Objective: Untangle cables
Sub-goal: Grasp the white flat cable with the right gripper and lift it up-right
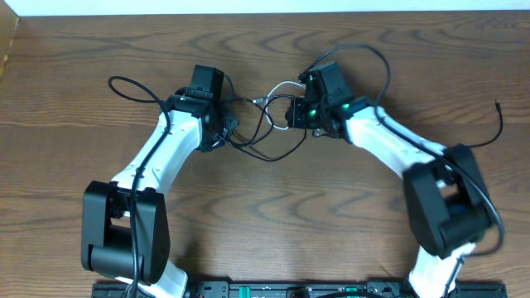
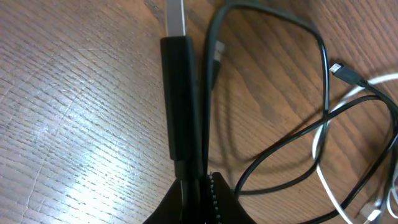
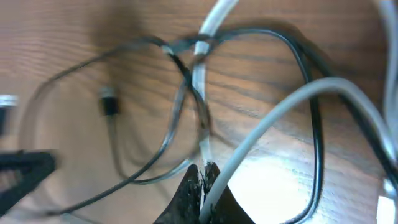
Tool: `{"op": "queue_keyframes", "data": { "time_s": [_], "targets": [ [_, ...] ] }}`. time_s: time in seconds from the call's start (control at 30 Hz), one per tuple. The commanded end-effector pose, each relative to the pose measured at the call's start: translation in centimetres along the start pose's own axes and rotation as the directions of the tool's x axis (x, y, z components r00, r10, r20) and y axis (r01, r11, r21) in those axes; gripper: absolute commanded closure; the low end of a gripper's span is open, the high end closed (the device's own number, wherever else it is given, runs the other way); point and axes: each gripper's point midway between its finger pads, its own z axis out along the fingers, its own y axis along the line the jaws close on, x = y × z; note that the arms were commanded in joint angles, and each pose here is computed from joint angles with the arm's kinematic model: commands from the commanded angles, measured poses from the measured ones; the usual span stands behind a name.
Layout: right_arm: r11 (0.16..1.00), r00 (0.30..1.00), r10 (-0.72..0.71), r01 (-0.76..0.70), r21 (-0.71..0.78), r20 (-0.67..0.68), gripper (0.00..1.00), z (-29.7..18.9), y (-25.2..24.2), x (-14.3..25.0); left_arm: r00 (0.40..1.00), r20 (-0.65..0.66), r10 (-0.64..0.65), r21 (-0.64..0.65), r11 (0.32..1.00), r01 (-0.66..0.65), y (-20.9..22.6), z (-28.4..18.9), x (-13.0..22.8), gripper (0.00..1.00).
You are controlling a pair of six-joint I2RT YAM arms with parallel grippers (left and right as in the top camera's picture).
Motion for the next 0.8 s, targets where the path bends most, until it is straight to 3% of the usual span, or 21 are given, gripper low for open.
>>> {"op": "queue_keyframes", "data": {
  "time_s": [0.0,0.37,0.57,0.77],
  "targets": [
    [0.986,0.972,-0.136,0.151,-0.067,0.190,0.99,-8.5,5.6,-5.8,1.000,0.004,0.001,-0.027,1.000,-0.001,0.5,0.3,0.1,0.91],
    [0.959,0.942,-0.274,0.282,-0.017,0.194,0.99,-19.8,10.7,-8.2,1.000,0.018,0.001,-0.039,0.999,0.000,0.7,0.3,-0.2,0.87],
    [0.940,0.901,-0.286,0.330,-0.089,0.325,0.99,-26.4,14.1,-11.3,1.000,0.018,0.001,-0.039,0.999,-0.001,0.7,0.3,-0.2,0.87],
    [0.909,0.817,-0.285,0.396,-0.128,0.502,0.99,-34.3,16.1,-14.7,1.000,0.018,0.001,-0.039,0.999,-0.001,0.7,0.3,-0.2,0.86]
  ]
}}
